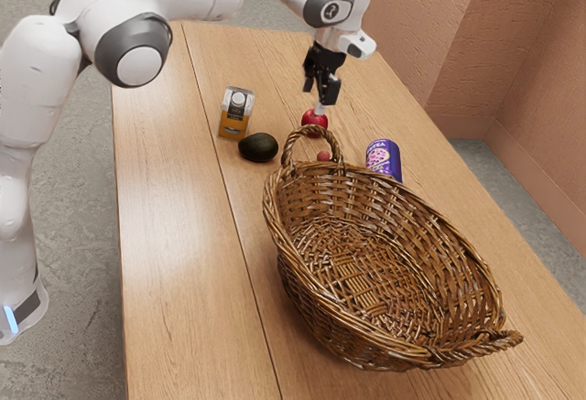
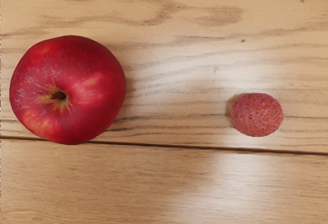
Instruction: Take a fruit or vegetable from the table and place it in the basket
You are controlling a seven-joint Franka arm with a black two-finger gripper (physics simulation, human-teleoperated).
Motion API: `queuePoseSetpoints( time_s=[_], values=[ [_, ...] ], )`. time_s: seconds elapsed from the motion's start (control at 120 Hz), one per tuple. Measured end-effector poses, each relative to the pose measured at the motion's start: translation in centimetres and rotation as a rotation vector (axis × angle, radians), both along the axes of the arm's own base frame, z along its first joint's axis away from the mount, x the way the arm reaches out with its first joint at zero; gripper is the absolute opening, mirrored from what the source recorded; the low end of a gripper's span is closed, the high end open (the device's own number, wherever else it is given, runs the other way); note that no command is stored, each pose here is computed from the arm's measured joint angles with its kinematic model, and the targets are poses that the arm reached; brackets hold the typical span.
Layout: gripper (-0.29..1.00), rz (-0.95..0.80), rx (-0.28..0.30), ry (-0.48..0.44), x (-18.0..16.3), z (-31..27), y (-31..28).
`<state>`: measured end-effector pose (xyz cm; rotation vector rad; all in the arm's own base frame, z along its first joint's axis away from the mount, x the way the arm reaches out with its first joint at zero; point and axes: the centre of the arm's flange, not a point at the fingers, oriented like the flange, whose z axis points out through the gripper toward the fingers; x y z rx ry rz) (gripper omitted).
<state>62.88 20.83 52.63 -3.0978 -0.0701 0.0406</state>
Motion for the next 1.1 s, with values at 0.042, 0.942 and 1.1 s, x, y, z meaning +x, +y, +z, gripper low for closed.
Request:
queuePoseSetpoints(
  time_s=[0.042,0.942,1.1],
  values=[
    [0.70,0.007,0.002,-0.005,-0.1,-0.1,0.9],
    [0.70,-0.021,-0.005,-0.117,2.8,-8.5,6.7],
    [0.70,-0.027,-0.013,-0.120,3.2,-10.0,6.7]
  ],
)
